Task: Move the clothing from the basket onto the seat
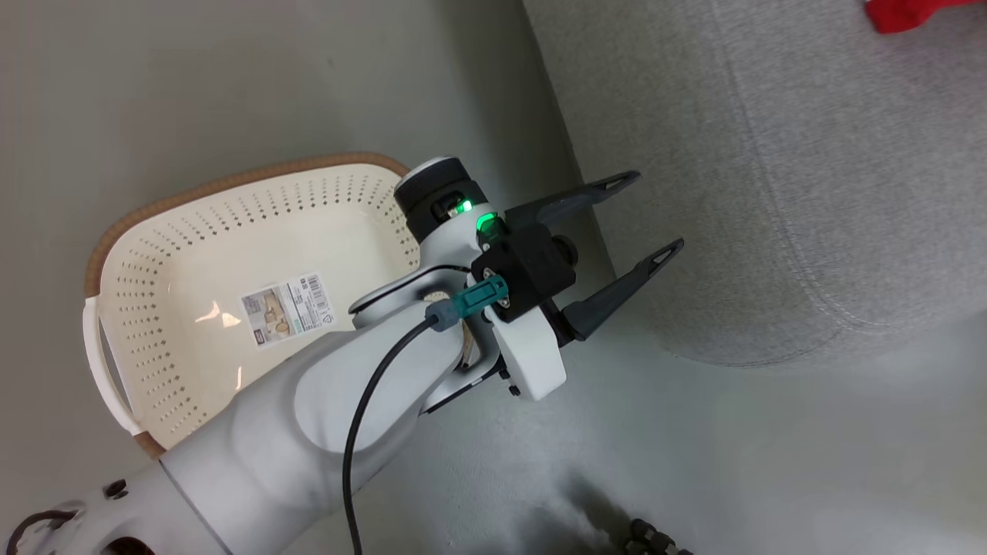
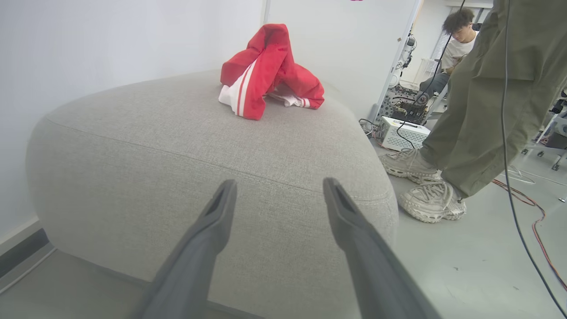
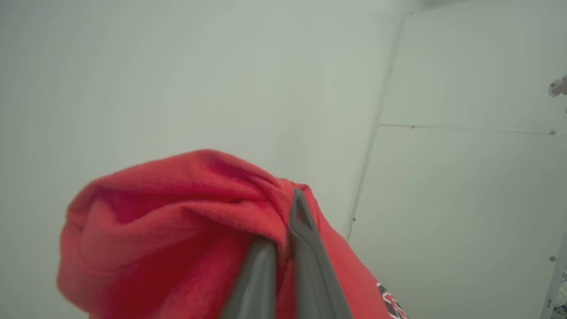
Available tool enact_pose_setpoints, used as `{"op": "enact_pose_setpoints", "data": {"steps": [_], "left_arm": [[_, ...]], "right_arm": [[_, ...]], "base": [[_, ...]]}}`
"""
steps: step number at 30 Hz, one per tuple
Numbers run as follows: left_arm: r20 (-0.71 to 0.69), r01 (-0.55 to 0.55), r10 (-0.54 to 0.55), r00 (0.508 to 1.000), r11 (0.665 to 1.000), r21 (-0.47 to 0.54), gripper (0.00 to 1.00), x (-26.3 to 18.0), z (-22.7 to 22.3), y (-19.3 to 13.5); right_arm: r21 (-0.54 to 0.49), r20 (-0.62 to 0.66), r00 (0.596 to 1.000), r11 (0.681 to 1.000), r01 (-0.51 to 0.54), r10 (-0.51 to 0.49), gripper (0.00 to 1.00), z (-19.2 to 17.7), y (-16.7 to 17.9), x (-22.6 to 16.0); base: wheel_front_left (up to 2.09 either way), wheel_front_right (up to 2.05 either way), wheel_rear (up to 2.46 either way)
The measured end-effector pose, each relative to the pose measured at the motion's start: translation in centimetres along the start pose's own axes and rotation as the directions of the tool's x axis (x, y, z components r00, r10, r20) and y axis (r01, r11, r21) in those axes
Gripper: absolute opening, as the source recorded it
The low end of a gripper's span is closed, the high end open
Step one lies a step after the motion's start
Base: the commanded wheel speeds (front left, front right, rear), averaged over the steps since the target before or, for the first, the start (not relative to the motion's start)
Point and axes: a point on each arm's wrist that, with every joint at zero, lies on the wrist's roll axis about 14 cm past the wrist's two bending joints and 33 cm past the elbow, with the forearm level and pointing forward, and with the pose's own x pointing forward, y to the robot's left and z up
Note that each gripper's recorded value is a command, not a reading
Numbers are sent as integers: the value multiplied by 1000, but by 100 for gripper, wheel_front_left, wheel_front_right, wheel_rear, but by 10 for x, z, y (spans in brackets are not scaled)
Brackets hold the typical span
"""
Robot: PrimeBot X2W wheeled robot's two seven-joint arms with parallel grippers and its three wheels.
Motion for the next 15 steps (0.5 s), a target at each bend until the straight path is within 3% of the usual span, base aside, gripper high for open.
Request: {"op": "enact_pose_setpoints", "data": {"steps": [9,15], "left_arm": [[-35,-24,23,999,999,-30,100,-10,-27,15],[-60,-63,60,996,997,-45,100,-21,-43,32]], "right_arm": [[-47,-66,998,999,23,-26,0,-31,20,27],[-9,-168,986,1000,10,-11,0,-71,47,35]], "base": [[0,0,0],[0,0,0]]}}
